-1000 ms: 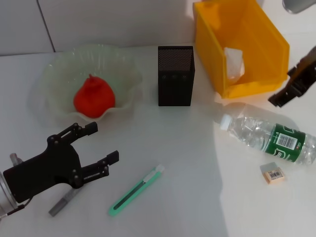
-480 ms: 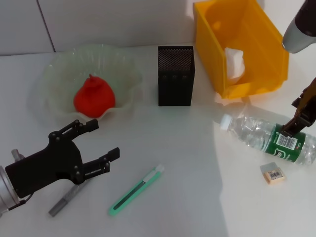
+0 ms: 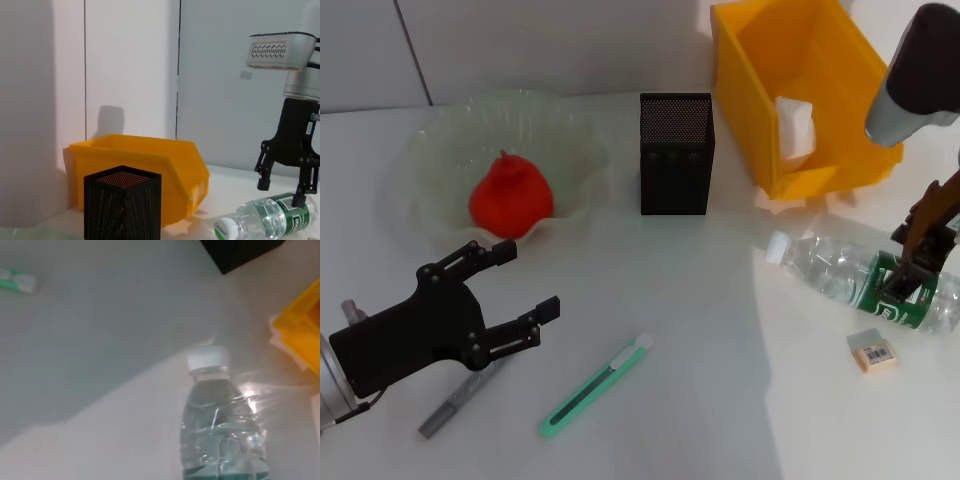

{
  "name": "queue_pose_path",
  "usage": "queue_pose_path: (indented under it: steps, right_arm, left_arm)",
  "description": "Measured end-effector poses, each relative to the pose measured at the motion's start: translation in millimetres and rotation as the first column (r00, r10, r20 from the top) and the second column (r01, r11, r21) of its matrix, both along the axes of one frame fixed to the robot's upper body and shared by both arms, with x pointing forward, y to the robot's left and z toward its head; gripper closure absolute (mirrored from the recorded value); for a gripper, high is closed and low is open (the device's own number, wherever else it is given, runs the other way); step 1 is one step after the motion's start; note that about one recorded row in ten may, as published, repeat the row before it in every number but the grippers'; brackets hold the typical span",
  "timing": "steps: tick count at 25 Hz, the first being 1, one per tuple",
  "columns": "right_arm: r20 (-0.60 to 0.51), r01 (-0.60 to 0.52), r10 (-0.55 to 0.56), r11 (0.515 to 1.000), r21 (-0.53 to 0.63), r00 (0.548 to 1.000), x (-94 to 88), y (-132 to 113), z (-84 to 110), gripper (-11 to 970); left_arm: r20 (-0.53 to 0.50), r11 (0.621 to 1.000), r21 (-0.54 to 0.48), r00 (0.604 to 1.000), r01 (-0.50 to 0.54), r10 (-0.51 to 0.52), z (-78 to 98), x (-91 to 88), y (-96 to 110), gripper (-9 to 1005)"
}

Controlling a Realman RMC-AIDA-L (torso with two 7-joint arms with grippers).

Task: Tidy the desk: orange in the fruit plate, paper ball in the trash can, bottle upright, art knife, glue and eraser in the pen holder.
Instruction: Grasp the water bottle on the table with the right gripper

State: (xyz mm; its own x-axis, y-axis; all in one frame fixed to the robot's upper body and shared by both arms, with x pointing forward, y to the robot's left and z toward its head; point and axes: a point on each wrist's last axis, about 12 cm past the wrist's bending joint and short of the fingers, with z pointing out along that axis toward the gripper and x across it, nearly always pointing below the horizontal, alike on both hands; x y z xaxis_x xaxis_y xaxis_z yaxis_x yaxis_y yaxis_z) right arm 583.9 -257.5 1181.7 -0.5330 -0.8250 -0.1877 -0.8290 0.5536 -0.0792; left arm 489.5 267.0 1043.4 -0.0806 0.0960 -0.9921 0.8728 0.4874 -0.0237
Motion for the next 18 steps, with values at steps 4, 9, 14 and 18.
queue_pose_path:
  steps: [4,9,14,18]
  right_arm:
    - [-0.028,-0.019,0.019,1.0,-0.015,0.999,-0.2,4.3,-8.0,157]
    - [-0.016,-0.009,0.009,1.0,-0.009,1.0,1.1,3.7,-9.0,157]
    - [-0.003,0.006,-0.006,1.0,-0.016,1.0,3.3,-0.1,-12.9,157]
    - [0.002,0.012,-0.012,1.0,-0.022,1.0,4.1,-1.7,-16.9,157]
  left_arm:
    - [-0.003,1.0,0.003,1.0,-0.004,0.004,-0.5,0.9,-0.3,136]
    - [-0.004,1.0,0.006,1.0,-0.003,0.003,-1.1,1.3,-1.6,136]
    - [-0.005,1.0,0.006,1.0,-0.003,0.003,-1.4,1.2,-2.1,137]
    - [-0.008,1.0,0.009,1.0,-0.005,0.006,-2.3,1.0,-2.5,137]
